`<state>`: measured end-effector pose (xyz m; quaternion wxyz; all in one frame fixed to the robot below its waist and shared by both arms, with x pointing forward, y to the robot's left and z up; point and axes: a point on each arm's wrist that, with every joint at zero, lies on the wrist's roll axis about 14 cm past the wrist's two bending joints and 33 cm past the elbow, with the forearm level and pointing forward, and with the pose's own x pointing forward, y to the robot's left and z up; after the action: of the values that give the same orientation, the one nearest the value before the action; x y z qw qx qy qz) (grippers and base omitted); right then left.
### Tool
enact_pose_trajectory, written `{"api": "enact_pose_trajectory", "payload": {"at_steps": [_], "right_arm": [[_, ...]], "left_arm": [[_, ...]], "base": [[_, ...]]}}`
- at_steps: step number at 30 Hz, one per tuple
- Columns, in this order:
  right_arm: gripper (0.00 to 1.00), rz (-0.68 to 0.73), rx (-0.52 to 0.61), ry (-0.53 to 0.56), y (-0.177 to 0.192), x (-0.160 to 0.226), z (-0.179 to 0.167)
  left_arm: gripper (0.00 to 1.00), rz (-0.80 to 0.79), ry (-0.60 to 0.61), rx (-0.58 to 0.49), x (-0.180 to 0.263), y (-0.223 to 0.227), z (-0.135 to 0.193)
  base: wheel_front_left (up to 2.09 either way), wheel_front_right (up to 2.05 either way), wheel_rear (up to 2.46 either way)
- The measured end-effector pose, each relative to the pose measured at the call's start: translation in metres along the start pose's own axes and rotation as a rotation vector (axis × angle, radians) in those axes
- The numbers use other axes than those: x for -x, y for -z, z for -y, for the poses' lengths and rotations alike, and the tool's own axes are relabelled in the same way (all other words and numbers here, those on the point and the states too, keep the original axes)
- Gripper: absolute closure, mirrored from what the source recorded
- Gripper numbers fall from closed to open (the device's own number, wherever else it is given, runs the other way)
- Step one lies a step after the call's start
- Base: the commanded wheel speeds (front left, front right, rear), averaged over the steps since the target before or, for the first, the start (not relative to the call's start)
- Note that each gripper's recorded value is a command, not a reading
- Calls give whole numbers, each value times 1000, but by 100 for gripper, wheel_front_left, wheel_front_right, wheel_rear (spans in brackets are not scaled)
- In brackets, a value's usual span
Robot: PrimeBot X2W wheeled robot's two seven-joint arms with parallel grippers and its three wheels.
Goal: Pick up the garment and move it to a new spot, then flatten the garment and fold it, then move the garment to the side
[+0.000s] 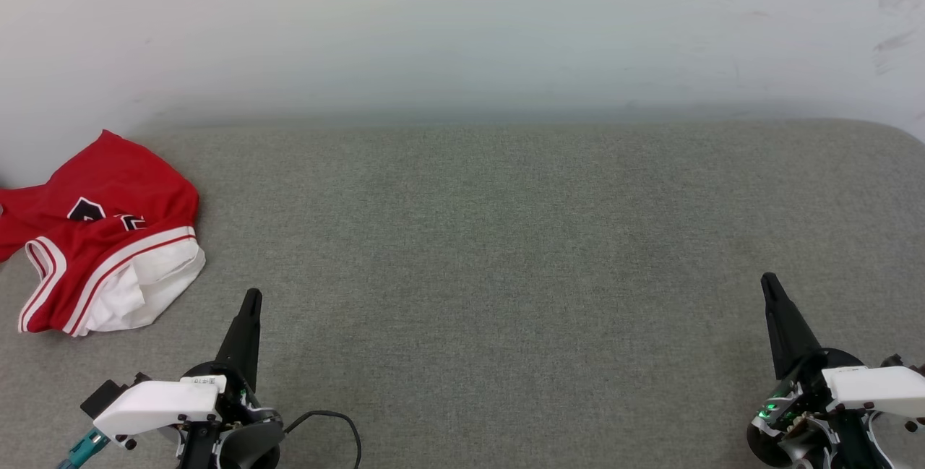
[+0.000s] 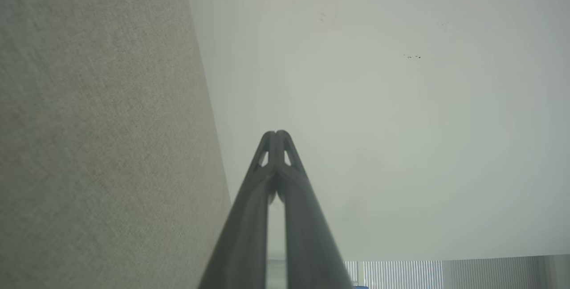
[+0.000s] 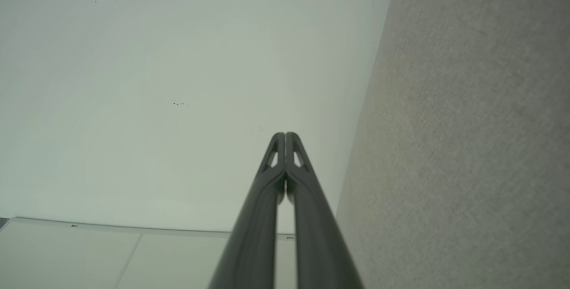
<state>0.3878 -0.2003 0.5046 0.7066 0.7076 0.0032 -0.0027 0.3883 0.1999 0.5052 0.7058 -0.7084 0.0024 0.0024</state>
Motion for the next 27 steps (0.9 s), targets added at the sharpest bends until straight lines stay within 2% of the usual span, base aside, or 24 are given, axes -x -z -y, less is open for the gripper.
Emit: {"api": "enact_pose_trajectory", "payload": {"at_steps": [16, 17, 18, 19, 20, 23, 27], "right_arm": [[100, 0, 0, 0, 0, 0, 0], [0, 0, 0, 6, 0, 1, 2], [100, 1, -1, 20, 0, 3, 7], [100, 2, -2, 39, -1, 5, 13], [0, 4, -3, 58, -1, 9, 20], [0, 13, 0, 94, -3, 15, 31], [0, 26, 27, 93, -4, 15, 31]], "left_arm": [[100, 0, 0, 0, 0, 0, 0], [0, 0, -5, 1, 0, 0, -2], [100, 1, -19, 3, 2, 0, -7], [100, 1, -38, 4, 5, 0, -13], [0, 2, -57, 6, 8, 1, -19], [0, 9, -90, 8, 14, 0, -30], [0, 24, -81, -10, 13, -2, -27]], "base": [[0, 0, 0], [0, 0, 0], [0, 0, 0], [0, 0, 0], [0, 0, 0], [0, 0, 0], [0, 0, 0]]}}
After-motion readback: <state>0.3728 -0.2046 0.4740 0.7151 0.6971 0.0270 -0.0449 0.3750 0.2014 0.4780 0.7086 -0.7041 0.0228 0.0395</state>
